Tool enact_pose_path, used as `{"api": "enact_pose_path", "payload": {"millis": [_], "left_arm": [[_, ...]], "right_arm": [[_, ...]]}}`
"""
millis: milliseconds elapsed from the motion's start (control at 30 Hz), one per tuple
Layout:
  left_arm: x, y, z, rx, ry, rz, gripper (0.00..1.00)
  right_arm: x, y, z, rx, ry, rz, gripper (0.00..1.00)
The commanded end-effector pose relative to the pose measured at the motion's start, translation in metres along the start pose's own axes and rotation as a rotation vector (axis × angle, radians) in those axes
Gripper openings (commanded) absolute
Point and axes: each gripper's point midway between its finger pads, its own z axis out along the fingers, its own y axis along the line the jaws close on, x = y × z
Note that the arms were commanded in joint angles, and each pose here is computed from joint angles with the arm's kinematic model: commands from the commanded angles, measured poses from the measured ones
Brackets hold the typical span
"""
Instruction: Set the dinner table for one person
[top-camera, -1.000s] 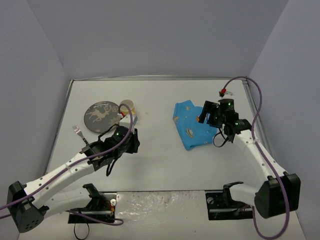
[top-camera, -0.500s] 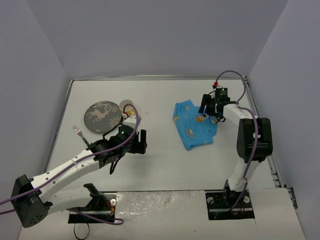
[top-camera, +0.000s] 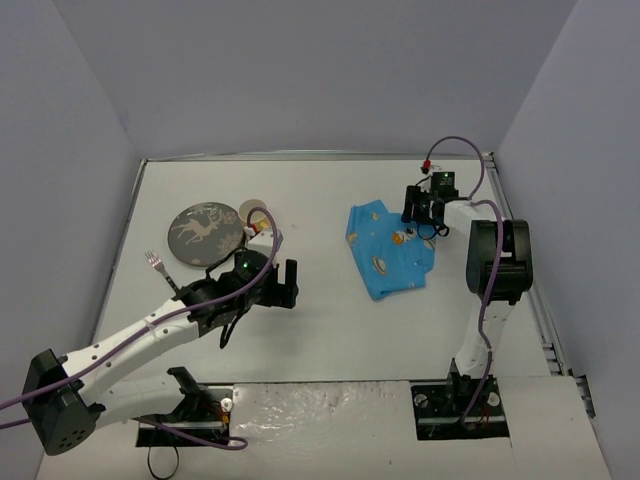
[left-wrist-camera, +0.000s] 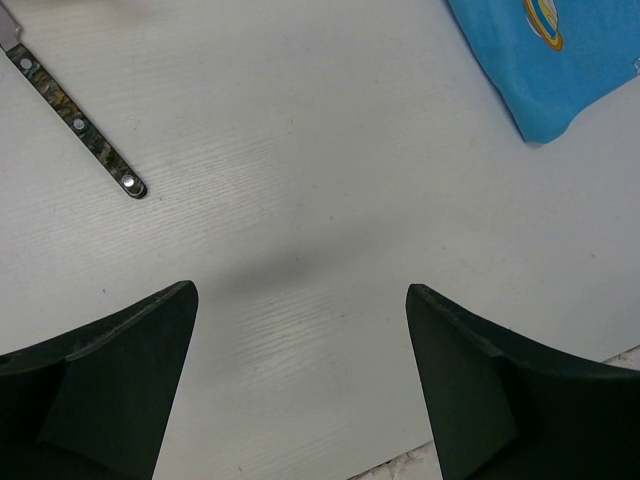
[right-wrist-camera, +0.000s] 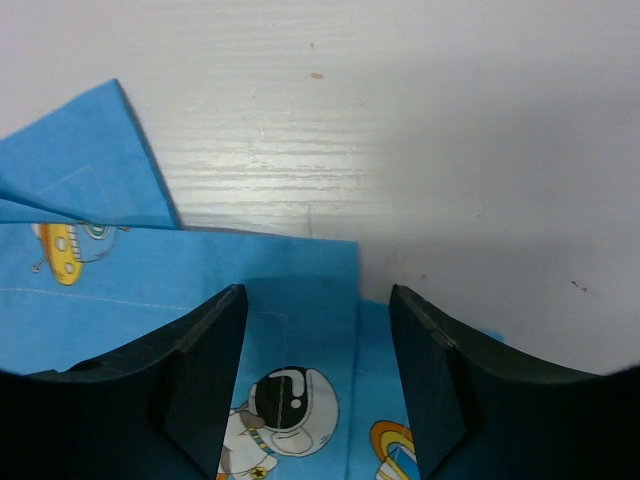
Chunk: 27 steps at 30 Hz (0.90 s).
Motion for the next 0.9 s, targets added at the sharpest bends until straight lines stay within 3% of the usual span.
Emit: {"api": "enact_pose_path", "payload": {"millis": [0,200,500,667,800,867], "left_arm": [[-0.007,-0.004,0.003,0.019,-0.037,-0.014,0.82],[-0.006,-0.003,0.005,0.016,-0.031,-0.015,0.82],[-0.008,-0.001,0.000,0.008,-0.040,-0.015,0.82],[-0.010,0.000,-0.003,0.005,-0.041,-0.015,0.82],[-0.020,0.002,-0.013,-0.008,-0.067,-0.011,0.82],[-0.031,0.006,-0.022,-0.036,-0.090,-0.009,0.82]], "right_arm": [[-0.020,0.004,0.006,-0.042,-0.052,-0.054,0.53],[-0.002,0.006,0.017,-0.071,-0.003,-0.053,0.47],[0.003,0.006,0.011,-0.067,0.007,-0.050,0.00],[-0.043,0.012,-0.020,-0.035,-0.108,-0.078,0.00],[-0.099,0.026,-0.071,-0.020,-0.251,-0.108,0.00],[-0.131,0.049,-0.119,-0.041,-0.350,-0.147,0.00]]}}
